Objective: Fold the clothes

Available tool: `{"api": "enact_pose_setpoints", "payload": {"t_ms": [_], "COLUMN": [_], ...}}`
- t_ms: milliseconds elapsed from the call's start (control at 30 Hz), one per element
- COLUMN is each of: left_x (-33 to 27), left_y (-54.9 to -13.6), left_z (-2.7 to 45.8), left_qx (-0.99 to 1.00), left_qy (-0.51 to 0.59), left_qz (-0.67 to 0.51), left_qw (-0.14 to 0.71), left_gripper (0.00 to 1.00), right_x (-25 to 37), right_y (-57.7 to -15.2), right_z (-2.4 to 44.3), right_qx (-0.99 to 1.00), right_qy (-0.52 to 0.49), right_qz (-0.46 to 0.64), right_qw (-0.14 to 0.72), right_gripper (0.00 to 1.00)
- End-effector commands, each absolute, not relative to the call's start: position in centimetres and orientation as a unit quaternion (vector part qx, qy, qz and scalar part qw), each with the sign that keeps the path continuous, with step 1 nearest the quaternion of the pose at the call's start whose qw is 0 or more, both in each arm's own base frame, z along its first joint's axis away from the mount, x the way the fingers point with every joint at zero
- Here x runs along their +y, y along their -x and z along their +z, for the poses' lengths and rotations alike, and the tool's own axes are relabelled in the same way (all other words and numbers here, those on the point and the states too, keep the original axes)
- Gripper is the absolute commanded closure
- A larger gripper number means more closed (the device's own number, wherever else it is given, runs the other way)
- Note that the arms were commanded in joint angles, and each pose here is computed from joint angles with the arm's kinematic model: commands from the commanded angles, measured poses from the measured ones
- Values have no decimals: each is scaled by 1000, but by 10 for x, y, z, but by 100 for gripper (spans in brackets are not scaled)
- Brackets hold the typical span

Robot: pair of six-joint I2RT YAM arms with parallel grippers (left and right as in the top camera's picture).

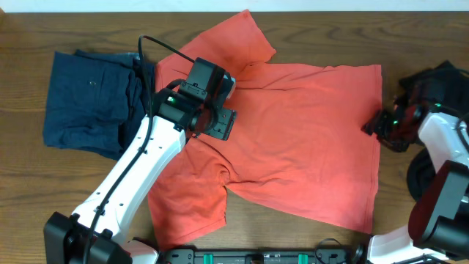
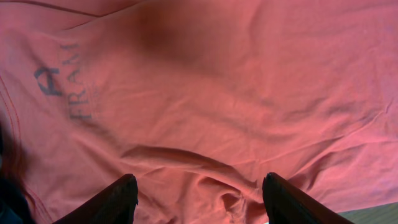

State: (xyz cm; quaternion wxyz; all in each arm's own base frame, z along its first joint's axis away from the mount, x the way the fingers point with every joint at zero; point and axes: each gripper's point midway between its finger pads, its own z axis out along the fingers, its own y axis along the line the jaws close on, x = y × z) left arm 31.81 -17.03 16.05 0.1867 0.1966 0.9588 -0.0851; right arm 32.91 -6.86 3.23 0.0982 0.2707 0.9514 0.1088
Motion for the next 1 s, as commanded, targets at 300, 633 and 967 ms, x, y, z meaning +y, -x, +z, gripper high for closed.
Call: {"api": "enact_pose_setpoints", "payload": {"t_ms": [300, 633, 967], "left_x": [-166, -167, -167], "left_y": [-318, -318, -318], "left_z": [158, 158, 158], "left_qx": [961, 961, 961], "left_qy": [-192, -192, -192], "left_qz": [-78, -80, -80], "left_qw": [184, 183, 183], "left_gripper": [33, 33, 22], "right_x": [-70, -137, -185], "right_y": [-325, -294, -352], "right_z": [-8, -18, 40], "right_qx": [941, 906, 906], "right_qy": [-315, -406, -377], "right_qz": [77, -83, -59], "right_qw": [96, 91, 183], "right_gripper": [90, 99, 93]}}
